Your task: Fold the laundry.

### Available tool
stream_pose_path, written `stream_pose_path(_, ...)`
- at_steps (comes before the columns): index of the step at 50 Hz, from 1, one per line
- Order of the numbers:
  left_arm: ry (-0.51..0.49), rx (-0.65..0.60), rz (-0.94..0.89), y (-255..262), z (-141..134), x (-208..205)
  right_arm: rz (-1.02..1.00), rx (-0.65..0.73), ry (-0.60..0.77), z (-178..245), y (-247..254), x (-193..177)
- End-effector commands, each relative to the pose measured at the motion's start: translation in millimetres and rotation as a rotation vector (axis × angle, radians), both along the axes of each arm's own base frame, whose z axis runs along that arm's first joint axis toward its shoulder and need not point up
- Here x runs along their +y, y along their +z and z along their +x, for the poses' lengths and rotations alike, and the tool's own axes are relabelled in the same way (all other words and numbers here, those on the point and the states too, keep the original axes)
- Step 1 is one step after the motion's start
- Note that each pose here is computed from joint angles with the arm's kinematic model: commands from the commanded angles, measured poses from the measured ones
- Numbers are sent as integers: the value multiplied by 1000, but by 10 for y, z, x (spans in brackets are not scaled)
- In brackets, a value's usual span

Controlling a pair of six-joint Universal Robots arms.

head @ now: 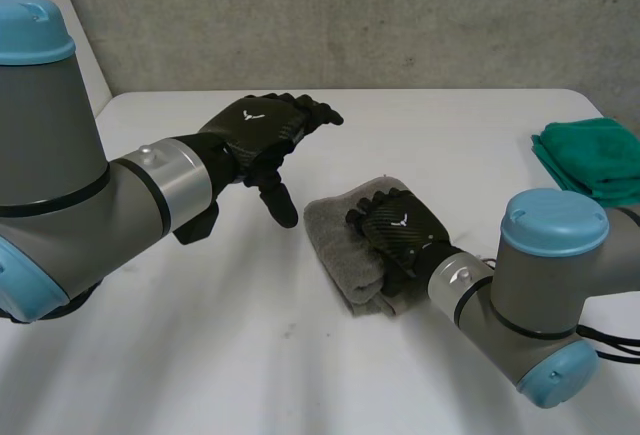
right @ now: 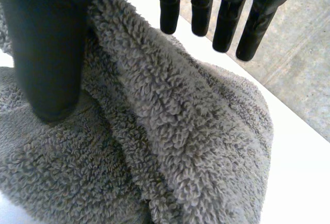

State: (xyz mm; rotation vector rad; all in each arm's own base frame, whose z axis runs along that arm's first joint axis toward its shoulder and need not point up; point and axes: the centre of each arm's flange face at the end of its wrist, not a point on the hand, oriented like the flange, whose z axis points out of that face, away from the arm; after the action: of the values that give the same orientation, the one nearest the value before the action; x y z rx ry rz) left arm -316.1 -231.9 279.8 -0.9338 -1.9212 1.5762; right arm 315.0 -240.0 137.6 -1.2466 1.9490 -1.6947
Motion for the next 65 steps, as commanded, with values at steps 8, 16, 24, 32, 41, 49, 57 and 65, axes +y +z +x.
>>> stream_pose_path(8, 10, 3, -5, 17, 27, -26, 4, 139, 116, -320, 245, 50)
stream_pose_path(16, 9, -2, 6, -19, 21, -27, -28, 178, 138, -361, 72, 86)
stream_pose_path(24, 11, -1, 5, -18, 23, -34, -92, 137, 116, -327, -48, -35)
stream_pose_path(32, 11, -2, 6, -23, 22, -35, -74, 117, 113, -281, -165, -96)
stream_pose_path(41, 11, -2, 7, -24, 23, -34, -80, 115, 109, -240, -224, -169)
stream_pose_path(49, 9, -3, 9, -31, 28, -22, -145, 62, 33, -205, -110, -384)
stream_pose_path(57, 14, 4, -5, -6, 37, -31, -141, 40, 18, -148, -145, -540)
stream_pose_path(65, 18, 1, 2, -30, 52, -39, -124, 54, -18, -271, -121, -654)
